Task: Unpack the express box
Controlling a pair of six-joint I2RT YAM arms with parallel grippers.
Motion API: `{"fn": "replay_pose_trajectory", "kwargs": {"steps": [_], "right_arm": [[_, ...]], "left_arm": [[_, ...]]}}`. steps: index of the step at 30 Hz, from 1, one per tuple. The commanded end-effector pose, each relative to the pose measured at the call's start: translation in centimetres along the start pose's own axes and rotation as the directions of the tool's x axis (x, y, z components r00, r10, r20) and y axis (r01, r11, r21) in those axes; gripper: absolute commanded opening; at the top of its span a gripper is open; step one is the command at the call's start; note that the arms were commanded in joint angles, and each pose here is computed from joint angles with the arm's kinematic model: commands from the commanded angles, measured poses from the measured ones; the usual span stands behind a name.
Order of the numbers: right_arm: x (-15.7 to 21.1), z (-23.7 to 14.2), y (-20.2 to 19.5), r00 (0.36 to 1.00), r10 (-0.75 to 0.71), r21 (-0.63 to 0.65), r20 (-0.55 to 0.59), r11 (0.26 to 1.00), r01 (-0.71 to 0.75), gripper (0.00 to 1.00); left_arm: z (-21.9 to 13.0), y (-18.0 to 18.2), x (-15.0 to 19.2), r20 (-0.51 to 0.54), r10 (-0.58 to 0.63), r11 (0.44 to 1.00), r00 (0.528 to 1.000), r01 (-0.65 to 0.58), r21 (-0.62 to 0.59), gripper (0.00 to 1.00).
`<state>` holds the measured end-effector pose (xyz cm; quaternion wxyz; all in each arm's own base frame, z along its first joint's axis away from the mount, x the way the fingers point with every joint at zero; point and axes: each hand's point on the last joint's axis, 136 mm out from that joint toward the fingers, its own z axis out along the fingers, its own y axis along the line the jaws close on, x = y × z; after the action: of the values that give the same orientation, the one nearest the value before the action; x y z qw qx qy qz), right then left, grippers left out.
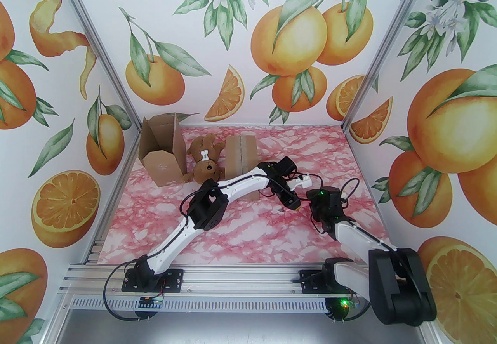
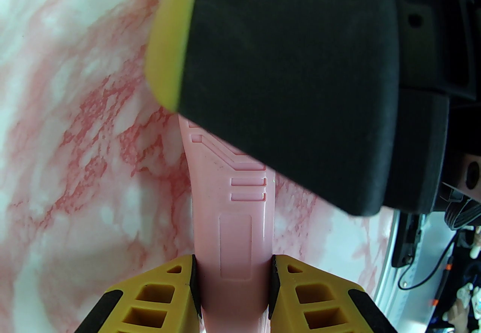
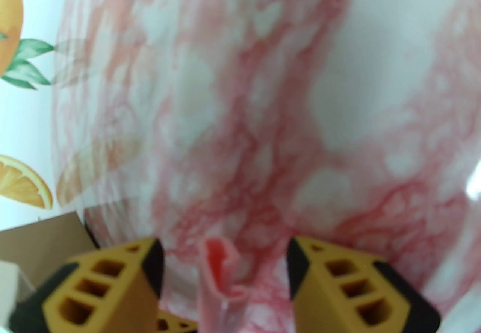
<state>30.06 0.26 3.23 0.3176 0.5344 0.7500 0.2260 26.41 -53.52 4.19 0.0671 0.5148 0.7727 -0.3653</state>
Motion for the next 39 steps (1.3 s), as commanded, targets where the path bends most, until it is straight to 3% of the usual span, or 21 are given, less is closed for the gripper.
{"fn": "replay_pose_trajectory", "kwargs": {"steps": [1,14,18,22,26,33,39], "right_arm": [[-0.9,0.2,2.3,0.998,-0.025,-0.071,0.054,0.997,0.028,0.54],[-0.5,1.0,1.9,0.998,-0.034,-0.095,0.061,0.995,0.040,0.23],[-0.9,0.2,1.9,0.996,-0.030,-0.095,0.080,0.995,0.037,0.16],[-1.9,-1.6,2.0,0.991,-0.034,-0.075,0.127,0.996,0.044,0.12],[-2.8,-3.7,1.9,0.985,-0.055,-0.030,0.166,0.998,0.061,0.08],[-3.1,-5.2,1.0,0.983,-0.076,0.049,0.167,0.996,0.069,0.06],[-3.1,-5.7,1.5,0.985,-0.074,0.035,0.158,0.997,0.069,0.07]], "left_arm": [[-0.2,-0.5,-0.7,0.016,0.016,0.999,1.000,-0.016,0.039,0.31],[-0.7,-1.3,-1.6,0.038,0.022,0.997,0.999,-0.025,0.076,0.32],[-1.2,-1.3,-2.0,0.045,0.025,0.998,0.999,-0.028,0.064,0.40],[-3.1,-1.3,-3.8,0.098,0.024,0.999,0.995,-0.027,0.032,0.60],[-5.9,-1.9,-6.3,0.179,0.120,0.992,0.977,-0.110,-0.066,0.67],[-9.6,-2.0,-8.8,0.258,0.286,0.936,0.923,-0.211,-0.283,0.68],[-11.2,-2.7,-9.8,0.311,0.338,0.921,0.888,-0.244,-0.305,0.67]]}}
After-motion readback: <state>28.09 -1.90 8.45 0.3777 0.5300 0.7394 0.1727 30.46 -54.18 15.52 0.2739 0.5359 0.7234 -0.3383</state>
